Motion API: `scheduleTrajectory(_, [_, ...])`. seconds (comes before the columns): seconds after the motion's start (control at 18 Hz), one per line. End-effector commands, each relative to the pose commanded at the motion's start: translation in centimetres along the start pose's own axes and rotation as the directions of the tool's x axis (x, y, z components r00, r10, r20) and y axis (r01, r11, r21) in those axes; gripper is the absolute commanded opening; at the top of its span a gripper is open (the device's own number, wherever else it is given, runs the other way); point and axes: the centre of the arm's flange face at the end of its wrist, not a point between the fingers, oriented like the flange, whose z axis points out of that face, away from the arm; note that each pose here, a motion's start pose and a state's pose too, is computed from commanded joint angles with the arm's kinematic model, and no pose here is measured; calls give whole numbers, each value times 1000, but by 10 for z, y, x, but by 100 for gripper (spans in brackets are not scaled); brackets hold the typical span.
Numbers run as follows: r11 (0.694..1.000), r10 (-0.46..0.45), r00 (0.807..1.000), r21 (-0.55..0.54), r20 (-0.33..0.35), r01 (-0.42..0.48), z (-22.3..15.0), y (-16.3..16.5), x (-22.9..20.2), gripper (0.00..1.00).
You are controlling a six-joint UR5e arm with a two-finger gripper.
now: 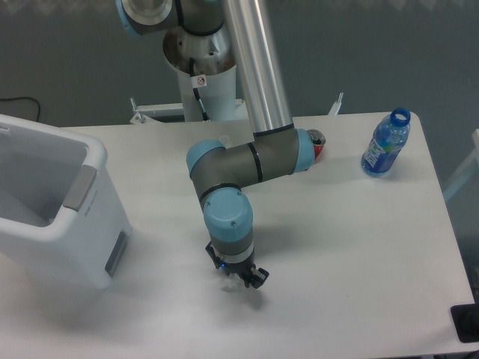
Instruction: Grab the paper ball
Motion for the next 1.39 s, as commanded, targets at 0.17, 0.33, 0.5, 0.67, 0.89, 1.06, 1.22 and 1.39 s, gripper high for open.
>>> scheduleTrajectory(0.17, [1000,-2,1000,3,4,2,-3,0,-1,0])
scheduleTrajectory(0.33, [999,-28,999,22,27,27,-18,-2,-11,0])
scheduleTrajectory(0.5, [998,-47,997,48,65,44,-43,-4,-25,0])
scheduleTrajectory(0.67, [992,-116,989,62,94,111,-85,29,-54,0])
scheduleTrajectory(0.89, [989,-149,989,-12,-25,148,-130,78,-103,0])
scheduleTrajectory(1.06, [999,-19,998,-31,-55,17,-155,92,-117,0])
scheduleTrajectory(1.22, [999,35,999,-29,-29,-36,-169,93,-121,0])
scheduleTrajectory(1.39, [997,66,998,-29,-17,-66,-179,94,-125,0])
